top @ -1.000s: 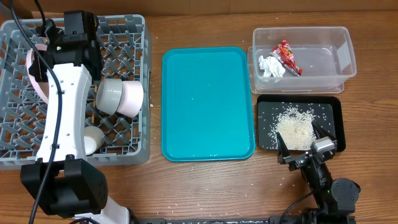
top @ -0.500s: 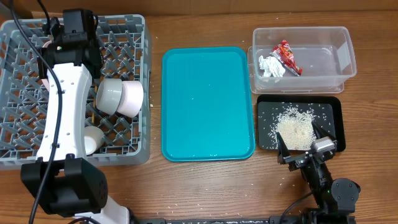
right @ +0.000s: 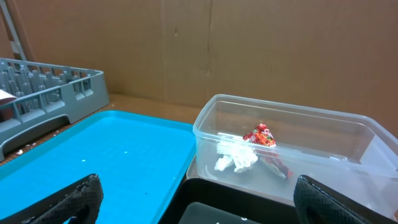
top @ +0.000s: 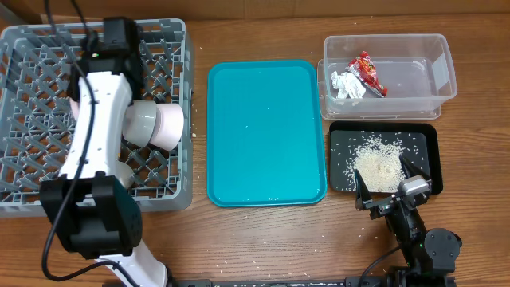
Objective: Sort waste into correct bins and load items into the dishwasher
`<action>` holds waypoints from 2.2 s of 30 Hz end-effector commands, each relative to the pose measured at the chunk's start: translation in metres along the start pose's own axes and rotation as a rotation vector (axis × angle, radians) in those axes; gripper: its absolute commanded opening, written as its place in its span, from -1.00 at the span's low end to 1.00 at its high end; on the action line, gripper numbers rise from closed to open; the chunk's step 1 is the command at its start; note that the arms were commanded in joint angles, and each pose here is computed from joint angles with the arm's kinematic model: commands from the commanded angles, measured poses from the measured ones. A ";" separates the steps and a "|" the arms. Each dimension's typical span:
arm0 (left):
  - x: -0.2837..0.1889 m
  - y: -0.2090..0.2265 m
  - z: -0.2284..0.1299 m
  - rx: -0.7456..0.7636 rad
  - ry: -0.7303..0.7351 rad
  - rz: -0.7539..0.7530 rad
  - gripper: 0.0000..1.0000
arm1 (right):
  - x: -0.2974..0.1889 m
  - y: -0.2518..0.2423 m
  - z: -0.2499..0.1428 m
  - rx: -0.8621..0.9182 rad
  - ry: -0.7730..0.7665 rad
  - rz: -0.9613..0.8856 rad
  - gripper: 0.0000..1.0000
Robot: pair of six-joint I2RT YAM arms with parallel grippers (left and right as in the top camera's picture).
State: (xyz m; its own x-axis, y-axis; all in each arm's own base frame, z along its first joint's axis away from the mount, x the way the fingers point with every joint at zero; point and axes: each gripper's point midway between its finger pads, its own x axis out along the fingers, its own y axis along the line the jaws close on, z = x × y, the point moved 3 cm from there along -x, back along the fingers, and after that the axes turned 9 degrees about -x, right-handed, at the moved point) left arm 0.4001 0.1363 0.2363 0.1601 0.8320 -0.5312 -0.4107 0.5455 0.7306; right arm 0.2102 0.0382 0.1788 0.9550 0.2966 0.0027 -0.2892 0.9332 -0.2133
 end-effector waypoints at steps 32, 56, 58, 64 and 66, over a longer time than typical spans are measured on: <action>-0.291 0.121 -0.146 -0.179 -0.415 -1.285 1.00 | 0.000 0.001 -0.002 0.007 -0.002 0.001 1.00; -0.267 0.073 -0.157 -0.354 -0.935 -1.376 1.00 | 0.000 0.001 -0.002 0.007 -0.002 0.001 0.99; -0.256 0.059 -0.170 -0.393 -0.932 -1.395 1.00 | 0.000 0.001 -0.002 0.007 -0.002 0.001 0.99; -0.220 0.014 -0.203 -0.499 -0.940 -1.449 1.00 | 0.000 0.001 -0.002 0.007 -0.002 0.001 0.99; -0.207 -0.005 -0.211 -0.521 -0.945 -1.455 1.00 | 0.000 0.001 -0.002 0.007 -0.002 0.001 1.00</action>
State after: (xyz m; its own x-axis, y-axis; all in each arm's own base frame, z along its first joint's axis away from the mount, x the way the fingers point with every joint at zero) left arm 0.1784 -0.0593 0.2806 0.9353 -0.3519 -0.0382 0.3284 0.9030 -0.2770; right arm 0.2101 0.0382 0.1789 0.9550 0.2966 0.0031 -0.2892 0.9333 -0.2130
